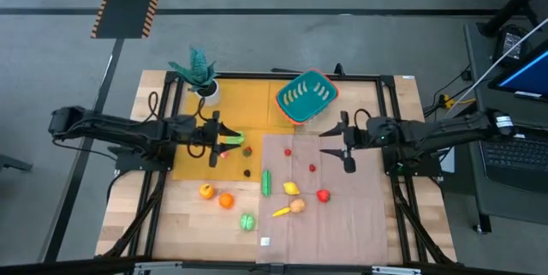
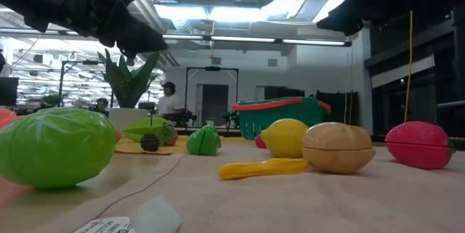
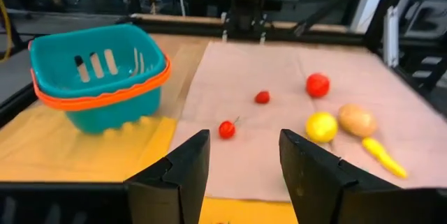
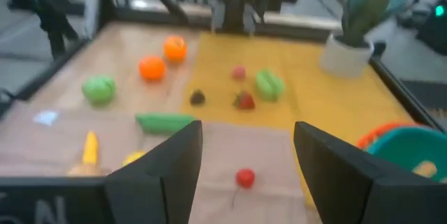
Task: Pick and placing Produce into tupperware
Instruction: Put the top right strawberry into the basket
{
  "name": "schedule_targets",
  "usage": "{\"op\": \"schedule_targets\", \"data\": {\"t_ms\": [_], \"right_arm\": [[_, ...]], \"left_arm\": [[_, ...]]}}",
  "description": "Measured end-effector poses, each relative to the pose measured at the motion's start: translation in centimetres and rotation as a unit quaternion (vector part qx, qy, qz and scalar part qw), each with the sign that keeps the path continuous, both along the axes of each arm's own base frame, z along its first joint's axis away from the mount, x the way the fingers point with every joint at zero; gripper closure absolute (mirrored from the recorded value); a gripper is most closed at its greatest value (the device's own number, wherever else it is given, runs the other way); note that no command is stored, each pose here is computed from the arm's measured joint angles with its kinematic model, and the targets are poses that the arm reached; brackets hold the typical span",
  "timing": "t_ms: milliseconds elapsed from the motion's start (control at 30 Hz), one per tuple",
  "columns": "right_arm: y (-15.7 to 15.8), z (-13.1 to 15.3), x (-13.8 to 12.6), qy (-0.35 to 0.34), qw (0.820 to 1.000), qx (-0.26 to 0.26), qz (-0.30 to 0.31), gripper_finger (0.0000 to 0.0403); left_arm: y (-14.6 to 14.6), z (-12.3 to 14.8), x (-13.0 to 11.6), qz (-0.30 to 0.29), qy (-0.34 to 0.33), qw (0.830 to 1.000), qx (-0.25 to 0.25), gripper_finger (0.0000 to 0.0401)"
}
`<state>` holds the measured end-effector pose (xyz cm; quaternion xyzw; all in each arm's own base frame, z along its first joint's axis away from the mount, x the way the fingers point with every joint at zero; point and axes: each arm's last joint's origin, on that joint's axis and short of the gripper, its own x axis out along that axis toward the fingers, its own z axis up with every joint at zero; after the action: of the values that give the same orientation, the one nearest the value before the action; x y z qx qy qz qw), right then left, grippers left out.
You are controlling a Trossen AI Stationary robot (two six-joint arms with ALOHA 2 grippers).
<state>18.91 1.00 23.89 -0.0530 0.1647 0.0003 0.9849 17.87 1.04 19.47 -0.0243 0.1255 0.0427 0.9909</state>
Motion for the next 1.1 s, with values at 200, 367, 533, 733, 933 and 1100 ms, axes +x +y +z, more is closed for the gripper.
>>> {"op": "schedule_targets", "data": {"t_ms": [200, 367, 533, 733, 933, 1100], "right_arm": [[0.1, -1.2, 0.8, 0.062, 0.997, 0.033, -0.038, 0.0176], [0.2, -2.6, 1.6, 0.102, 0.993, 0.042, -0.046, 0.0177], [0.3, -4.2, 2.4, 0.144, 0.988, 0.036, -0.048, 0.0196], [0.4, -5.7, 3.0, 0.181, 0.978, 0.083, -0.055, 0.0215], [0.6, -6.7, 3.4, 0.209, 0.969, 0.119, -0.053, 0.0216], [0.8, -7.7, 3.8, 0.229, 0.965, 0.121, -0.047, 0.0207]], "left_arm": [[-0.2, -0.6, 0.3, 0.001, 0.021, 1.000, 0.003, 0.0236], [-0.2, -0.9, 0.5, 0.002, 0.031, 1.000, 0.003, 0.0236], [-0.2, -0.9, 0.5, 0.001, 0.030, 1.000, 0.005, 0.0236], [-0.2, -0.9, 0.5, -0.002, 0.031, 0.999, 0.017, 0.0236], [-0.2, -0.9, 0.5, -0.001, 0.032, 0.999, 0.028, 0.0236], [-0.1, -0.9, 0.4, 0.015, 0.033, 0.999, 0.034, 0.0236]]}}
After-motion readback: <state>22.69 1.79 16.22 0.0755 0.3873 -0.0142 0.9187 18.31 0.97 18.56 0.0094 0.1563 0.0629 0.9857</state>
